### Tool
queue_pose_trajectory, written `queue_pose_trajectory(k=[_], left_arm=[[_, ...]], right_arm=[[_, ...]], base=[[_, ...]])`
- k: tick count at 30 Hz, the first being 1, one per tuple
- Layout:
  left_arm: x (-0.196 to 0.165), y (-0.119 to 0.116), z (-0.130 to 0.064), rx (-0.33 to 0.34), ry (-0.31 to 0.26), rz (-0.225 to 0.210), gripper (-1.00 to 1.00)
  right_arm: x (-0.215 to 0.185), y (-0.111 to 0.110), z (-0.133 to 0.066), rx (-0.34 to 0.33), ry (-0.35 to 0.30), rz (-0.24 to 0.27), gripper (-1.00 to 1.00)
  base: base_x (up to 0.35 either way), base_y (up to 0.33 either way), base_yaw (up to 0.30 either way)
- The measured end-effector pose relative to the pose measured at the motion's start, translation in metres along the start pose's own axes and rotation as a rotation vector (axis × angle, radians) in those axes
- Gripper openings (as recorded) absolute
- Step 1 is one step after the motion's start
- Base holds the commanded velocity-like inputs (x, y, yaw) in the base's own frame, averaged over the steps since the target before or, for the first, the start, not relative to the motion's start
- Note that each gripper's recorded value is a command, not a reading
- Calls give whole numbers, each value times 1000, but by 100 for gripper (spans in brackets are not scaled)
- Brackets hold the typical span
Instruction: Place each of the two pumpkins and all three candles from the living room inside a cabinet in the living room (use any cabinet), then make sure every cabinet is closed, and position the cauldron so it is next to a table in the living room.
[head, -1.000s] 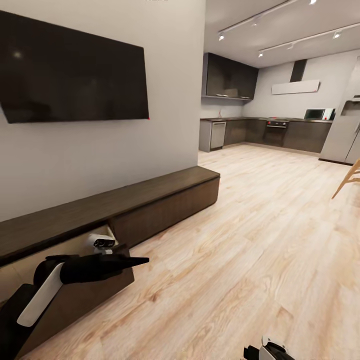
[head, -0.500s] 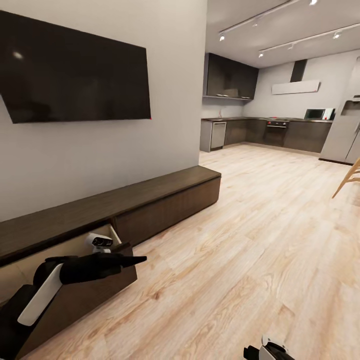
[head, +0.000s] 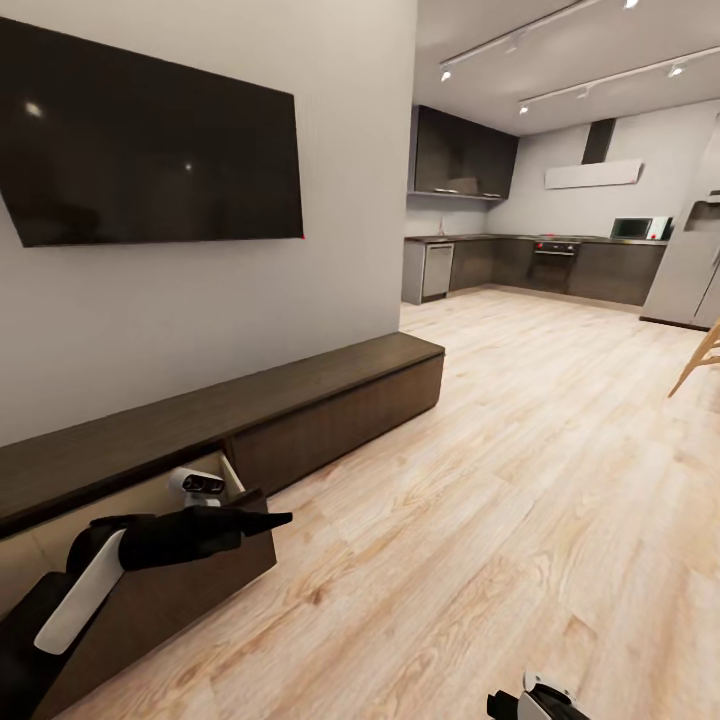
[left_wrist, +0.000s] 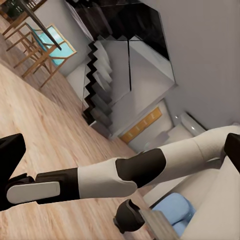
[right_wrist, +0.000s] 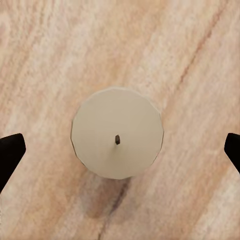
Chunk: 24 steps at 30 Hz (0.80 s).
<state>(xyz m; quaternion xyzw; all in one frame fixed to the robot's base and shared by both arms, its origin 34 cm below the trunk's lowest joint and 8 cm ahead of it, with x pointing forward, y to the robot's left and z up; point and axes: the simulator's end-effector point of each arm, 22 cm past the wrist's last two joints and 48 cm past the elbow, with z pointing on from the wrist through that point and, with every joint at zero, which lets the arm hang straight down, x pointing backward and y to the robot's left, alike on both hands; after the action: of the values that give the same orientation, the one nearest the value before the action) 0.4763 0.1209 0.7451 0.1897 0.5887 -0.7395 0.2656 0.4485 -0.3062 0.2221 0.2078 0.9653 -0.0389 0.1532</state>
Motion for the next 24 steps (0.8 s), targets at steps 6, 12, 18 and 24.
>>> queue_pose_trajectory(k=[6,12,18,24], left_arm=[[0,0,0,0,1,0,100],[6,6,-2,3,0,-5,100],[9,-11,-6,125,0,-21,100],[15,-10,-11,170,-8,-56,100]], right_arm=[[-1,0,0,0,-6,2,100],[1,-3,9,5,-22,9,100],[7,-4,15,12,-10,7,100],[8,-6,22,18,-19,12,100]], base=[[3,0,0],[0,0,0],[0,0,0],[0,0,0]])
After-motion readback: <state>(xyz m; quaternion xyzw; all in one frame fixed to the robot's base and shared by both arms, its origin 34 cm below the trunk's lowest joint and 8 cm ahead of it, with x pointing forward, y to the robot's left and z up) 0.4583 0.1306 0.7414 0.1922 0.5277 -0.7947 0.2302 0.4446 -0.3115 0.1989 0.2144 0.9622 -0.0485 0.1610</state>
